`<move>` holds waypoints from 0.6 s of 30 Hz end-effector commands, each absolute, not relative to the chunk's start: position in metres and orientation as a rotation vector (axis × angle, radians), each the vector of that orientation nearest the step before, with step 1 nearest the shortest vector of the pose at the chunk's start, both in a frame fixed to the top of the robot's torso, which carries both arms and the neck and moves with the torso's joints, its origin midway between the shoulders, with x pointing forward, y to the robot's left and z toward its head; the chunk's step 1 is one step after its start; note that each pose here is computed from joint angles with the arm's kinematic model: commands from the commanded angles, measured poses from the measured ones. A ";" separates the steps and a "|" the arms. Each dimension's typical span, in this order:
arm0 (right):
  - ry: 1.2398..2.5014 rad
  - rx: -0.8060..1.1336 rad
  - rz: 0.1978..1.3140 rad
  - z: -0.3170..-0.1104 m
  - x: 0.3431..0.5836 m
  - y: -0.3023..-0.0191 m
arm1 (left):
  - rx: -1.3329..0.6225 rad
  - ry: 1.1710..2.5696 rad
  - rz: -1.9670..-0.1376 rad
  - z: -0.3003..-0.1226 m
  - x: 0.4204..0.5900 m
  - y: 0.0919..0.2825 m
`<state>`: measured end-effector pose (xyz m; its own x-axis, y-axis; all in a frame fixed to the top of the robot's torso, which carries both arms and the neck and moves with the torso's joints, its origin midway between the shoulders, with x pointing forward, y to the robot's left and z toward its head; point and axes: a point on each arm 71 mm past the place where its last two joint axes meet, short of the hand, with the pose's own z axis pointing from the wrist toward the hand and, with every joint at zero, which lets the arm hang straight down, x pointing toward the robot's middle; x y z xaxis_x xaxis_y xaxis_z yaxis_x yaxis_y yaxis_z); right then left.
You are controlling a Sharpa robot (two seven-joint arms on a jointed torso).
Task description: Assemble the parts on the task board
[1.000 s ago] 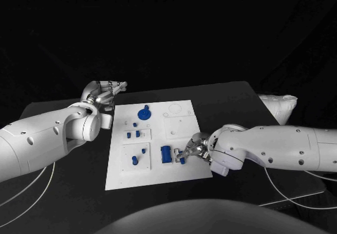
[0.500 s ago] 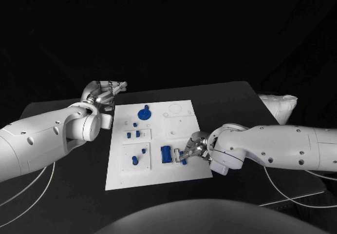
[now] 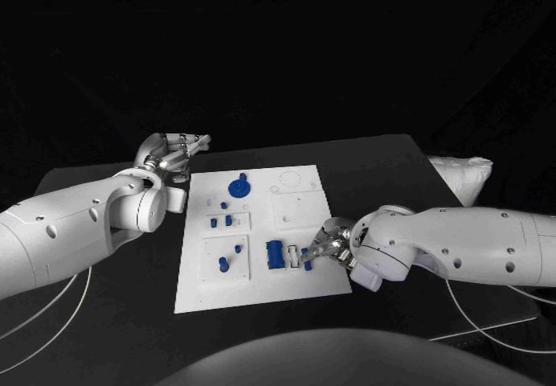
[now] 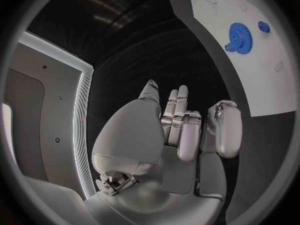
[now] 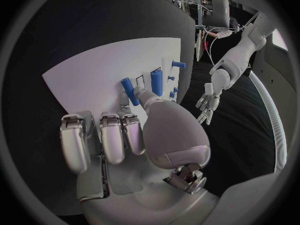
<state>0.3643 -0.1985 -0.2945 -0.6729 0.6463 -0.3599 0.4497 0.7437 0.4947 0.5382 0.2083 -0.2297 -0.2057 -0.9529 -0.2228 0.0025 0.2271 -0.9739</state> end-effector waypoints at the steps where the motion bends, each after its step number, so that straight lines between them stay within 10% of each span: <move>1: 2.439 0.939 0.488 -0.303 0.358 -0.204 | -0.936 1.482 -1.190 -0.229 0.538 0.206; 18: 2.435 0.971 0.564 -0.301 0.361 -0.199 | -0.927 1.484 -1.188 -0.229 0.538 0.206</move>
<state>0.3638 -0.1987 -0.2960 -0.6390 0.7152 -0.2833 0.5146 0.6711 0.5337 0.5383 0.2086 -0.2297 -0.2068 -0.9519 -0.2261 0.0035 0.2304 -0.9731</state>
